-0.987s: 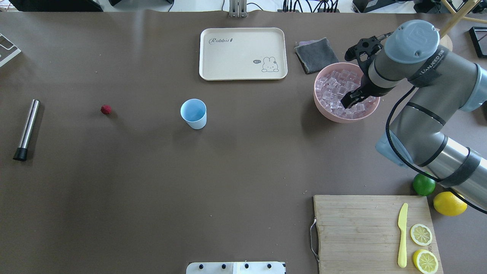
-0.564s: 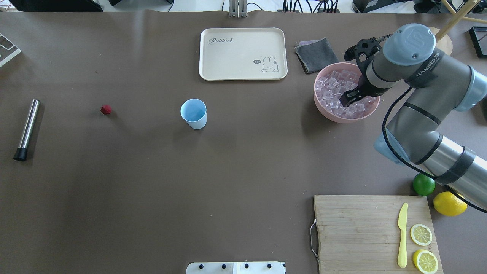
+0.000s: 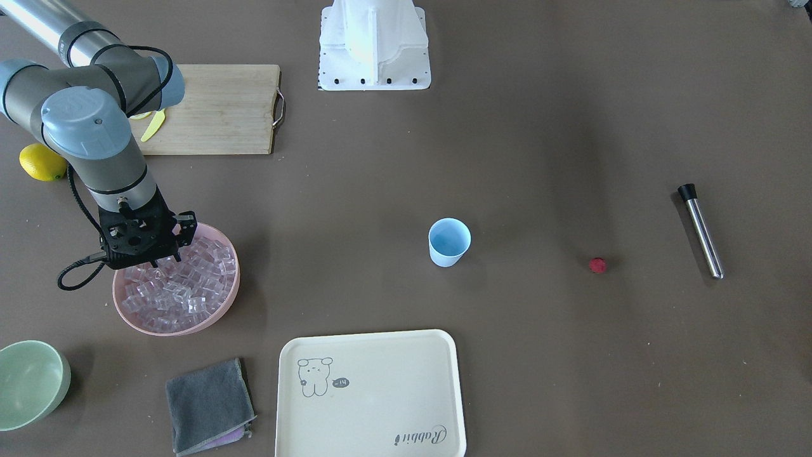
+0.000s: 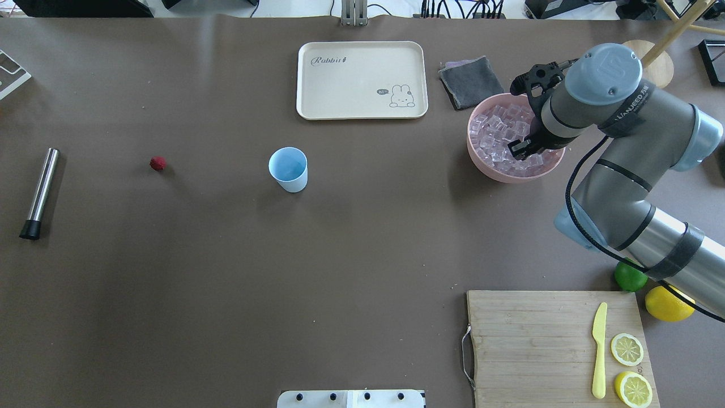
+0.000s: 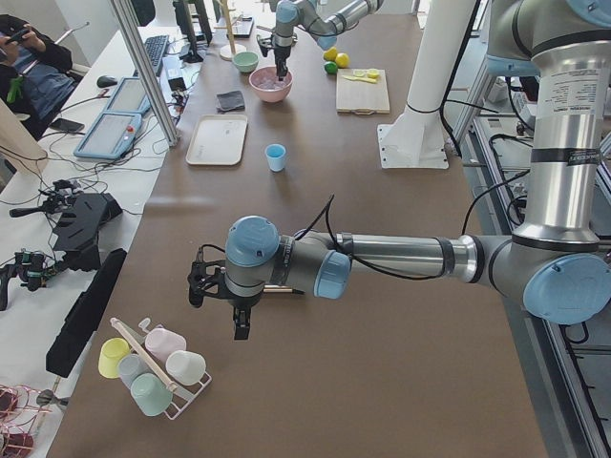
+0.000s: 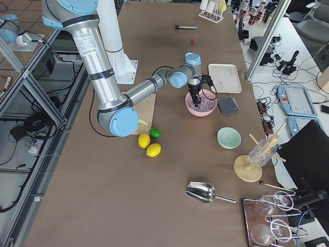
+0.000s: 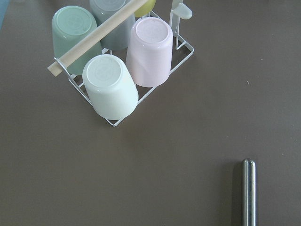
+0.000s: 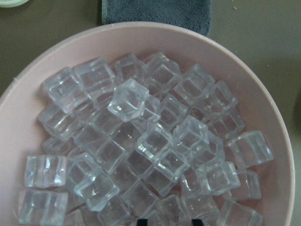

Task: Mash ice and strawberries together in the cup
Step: 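Lower the right gripper into the bowl and grasp an ice cube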

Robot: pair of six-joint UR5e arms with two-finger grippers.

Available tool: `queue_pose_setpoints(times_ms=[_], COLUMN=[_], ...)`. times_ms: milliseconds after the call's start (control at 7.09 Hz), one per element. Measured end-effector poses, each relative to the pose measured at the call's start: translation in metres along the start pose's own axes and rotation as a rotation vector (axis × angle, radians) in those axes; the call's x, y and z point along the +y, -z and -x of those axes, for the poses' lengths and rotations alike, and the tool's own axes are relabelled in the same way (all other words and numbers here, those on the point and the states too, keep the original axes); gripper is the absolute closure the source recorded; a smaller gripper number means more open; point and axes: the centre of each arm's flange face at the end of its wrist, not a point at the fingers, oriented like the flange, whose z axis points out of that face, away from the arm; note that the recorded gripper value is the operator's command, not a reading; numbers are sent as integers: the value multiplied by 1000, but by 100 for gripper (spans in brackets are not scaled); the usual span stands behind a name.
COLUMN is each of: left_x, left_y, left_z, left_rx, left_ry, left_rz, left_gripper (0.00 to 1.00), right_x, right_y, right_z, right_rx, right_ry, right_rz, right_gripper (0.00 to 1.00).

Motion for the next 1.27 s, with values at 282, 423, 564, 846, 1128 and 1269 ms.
queue_pose_setpoints(times_ms=[282,423,564,846,1128,1269], left_x=[1,1,1,1,0,1], left_y=[1,1,1,2,3,3], left_z=[0,0,0,0,-1,0], left_rx=[0,0,0,1,1,1], left_ry=[0,0,-1,-1,-2,-1], left_rz=[-1,-2,-3,-5,-6,-5], left_gripper=[2,2,2,2,2,2], right_x=[3,4,5,8,6,2], right_y=[-3,-6,-7,-10,-6,4], right_z=[-2,-2,-2,-6,-4,0], right_rx=[17,22,25,35,30,22], right_ry=[1,4,5,6,10,11], right_rz=[5,8,11,14,8,-2], right_gripper=[58,60,64,98,100,100])
